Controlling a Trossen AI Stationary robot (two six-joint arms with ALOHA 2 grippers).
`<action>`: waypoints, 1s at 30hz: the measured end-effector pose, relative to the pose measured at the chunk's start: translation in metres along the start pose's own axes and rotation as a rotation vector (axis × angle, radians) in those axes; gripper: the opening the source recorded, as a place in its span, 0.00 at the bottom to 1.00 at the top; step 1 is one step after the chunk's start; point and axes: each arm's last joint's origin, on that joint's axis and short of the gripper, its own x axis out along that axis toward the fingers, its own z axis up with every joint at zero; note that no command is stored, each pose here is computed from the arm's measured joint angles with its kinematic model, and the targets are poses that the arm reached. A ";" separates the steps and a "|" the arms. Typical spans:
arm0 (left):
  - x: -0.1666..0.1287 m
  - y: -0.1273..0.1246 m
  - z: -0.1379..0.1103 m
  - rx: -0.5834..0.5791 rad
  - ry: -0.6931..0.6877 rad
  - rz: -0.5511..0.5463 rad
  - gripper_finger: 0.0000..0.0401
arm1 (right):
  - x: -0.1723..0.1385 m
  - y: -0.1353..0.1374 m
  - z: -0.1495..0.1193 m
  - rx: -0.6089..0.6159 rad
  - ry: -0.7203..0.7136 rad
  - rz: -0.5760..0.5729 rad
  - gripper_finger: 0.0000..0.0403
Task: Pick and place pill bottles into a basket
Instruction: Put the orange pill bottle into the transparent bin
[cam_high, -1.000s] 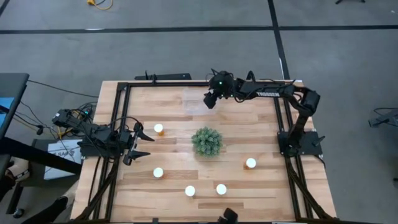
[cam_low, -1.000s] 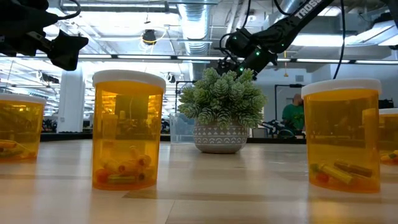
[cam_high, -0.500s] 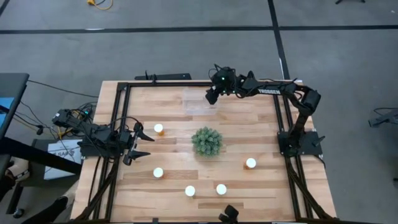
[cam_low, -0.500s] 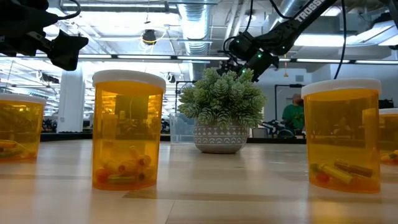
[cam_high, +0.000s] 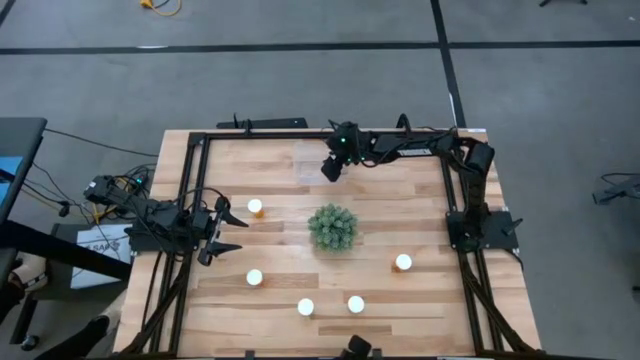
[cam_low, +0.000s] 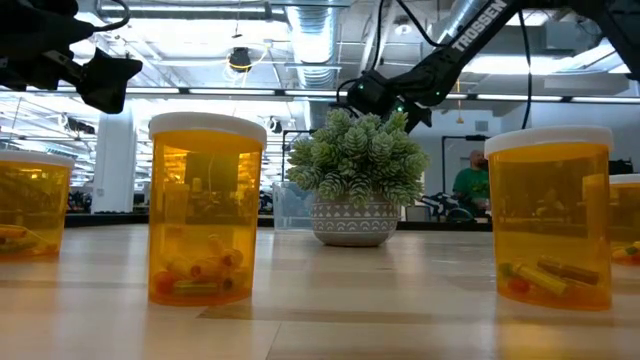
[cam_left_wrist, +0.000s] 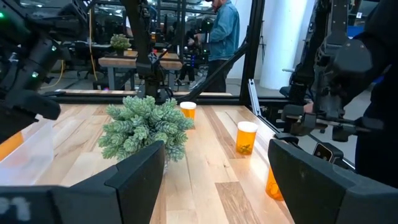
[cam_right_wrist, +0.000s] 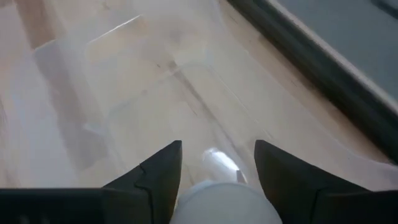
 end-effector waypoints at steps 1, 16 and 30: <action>0.000 0.000 0.000 0.000 0.000 0.000 0.69 | 0.000 0.000 0.002 -0.012 -0.012 -0.015 0.46; 0.000 0.000 0.000 0.000 0.000 0.001 0.69 | 0.000 -0.005 0.004 -0.079 -0.029 -0.088 0.47; 0.000 0.000 0.000 0.000 0.000 0.002 0.69 | -0.003 0.010 0.015 -0.167 -0.062 -0.068 0.22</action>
